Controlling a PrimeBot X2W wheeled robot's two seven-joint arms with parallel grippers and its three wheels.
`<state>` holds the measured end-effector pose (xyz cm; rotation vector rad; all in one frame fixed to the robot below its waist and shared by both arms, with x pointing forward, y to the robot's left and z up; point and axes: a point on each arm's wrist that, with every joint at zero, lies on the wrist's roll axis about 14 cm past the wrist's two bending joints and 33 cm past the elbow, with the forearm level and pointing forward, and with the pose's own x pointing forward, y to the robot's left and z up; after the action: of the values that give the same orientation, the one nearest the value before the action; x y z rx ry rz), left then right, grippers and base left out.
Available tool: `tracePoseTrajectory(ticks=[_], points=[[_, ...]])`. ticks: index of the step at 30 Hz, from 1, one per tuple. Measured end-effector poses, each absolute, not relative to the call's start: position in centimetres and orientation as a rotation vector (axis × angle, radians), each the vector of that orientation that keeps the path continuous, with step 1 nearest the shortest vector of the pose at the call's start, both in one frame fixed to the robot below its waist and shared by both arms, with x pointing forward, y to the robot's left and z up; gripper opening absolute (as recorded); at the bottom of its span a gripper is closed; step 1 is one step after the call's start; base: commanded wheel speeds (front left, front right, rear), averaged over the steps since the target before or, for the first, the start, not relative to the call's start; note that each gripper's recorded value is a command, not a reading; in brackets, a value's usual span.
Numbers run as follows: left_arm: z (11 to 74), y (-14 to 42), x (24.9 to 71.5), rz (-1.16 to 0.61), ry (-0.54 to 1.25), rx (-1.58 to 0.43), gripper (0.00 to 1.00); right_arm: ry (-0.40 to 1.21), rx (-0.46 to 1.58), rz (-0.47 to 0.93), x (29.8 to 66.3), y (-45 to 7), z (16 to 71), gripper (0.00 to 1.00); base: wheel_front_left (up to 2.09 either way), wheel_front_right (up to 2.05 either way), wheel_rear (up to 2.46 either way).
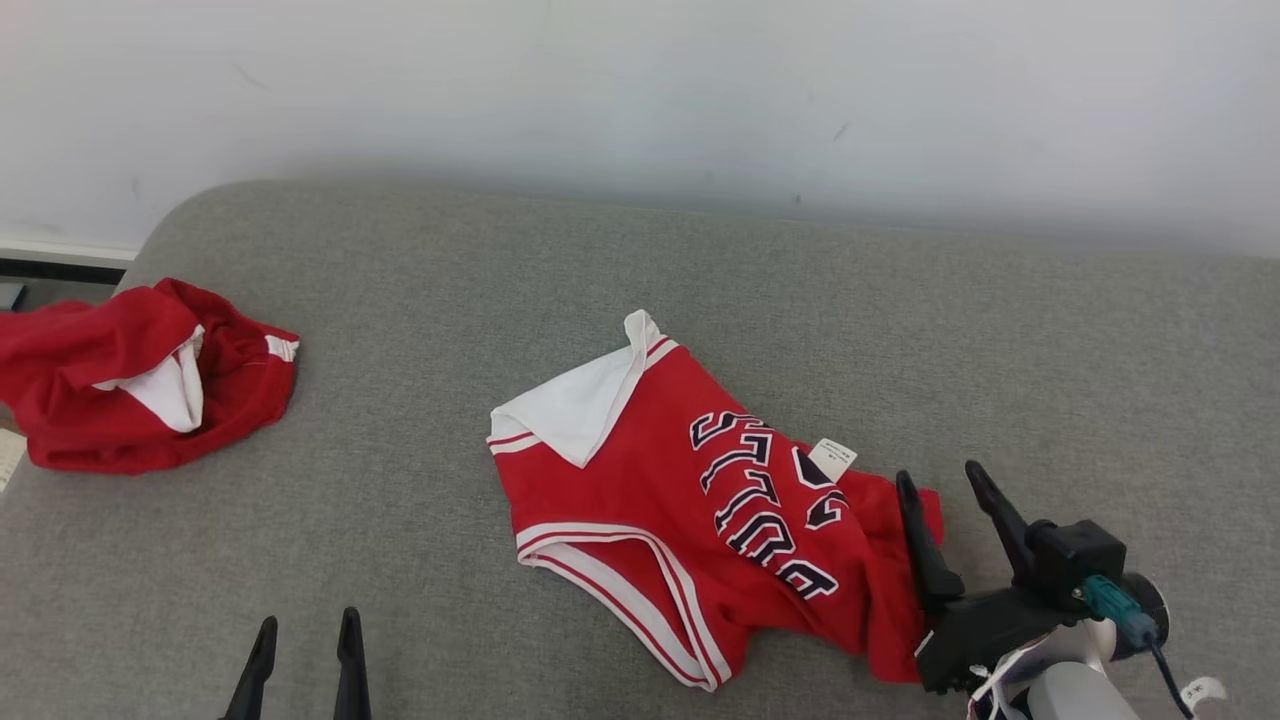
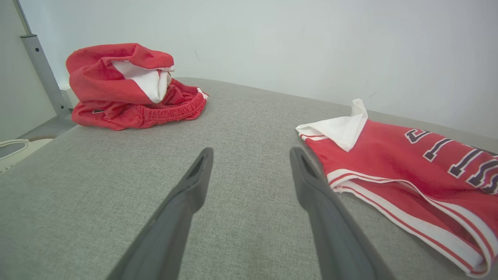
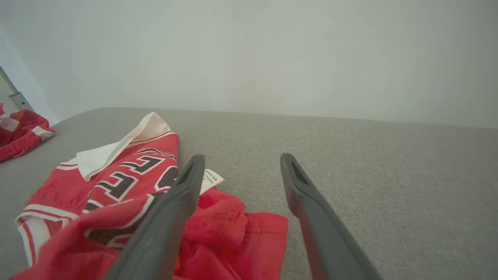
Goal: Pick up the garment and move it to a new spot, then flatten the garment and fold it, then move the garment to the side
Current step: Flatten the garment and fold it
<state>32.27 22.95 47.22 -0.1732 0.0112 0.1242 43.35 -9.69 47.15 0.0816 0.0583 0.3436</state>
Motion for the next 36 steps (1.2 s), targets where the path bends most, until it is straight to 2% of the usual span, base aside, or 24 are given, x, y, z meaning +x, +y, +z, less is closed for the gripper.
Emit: tracePoseTrajectory(ticks=[4,12,13,14,23,30,36], points=[[47.2,23.2,32.0,0.134,0.013,-0.173,1.00,0.169,0.072,0.336,43.6,-9.6,44.1,1.00,0.00,0.00,0.00],[47.1,23.6,31.6,0.150,0.015,-0.172,1.00,0.291,0.097,0.359,43.3,-7.8,41.1,1.00,0.00,0.00,0.00],[47.1,23.6,31.6,0.151,0.016,-0.172,1.00,0.302,0.101,0.364,43.3,-7.5,40.9,0.30,0.00,0.00,0.00],[47.0,23.6,31.5,0.152,0.017,-0.172,1.00,0.305,0.105,0.371,43.3,-7.2,40.9,0.00,0.00,0.00,0.00],[47.0,23.6,31.5,0.152,0.017,-0.174,1.00,0.254,0.119,0.378,44.8,-7.3,43.0,0.00,0.00,0.00,0.00],[46.9,23.2,31.6,0.141,0.021,-0.180,1.00,0.044,0.068,0.382,49.4,-8.7,50.5,0.00,0.00,0.00,0.00],[46.9,22.7,32.2,0.127,0.023,-0.186,1.00,-0.076,-0.006,0.403,53.6,-8.3,56.1,0.00,0.00,0.00,0.00]])
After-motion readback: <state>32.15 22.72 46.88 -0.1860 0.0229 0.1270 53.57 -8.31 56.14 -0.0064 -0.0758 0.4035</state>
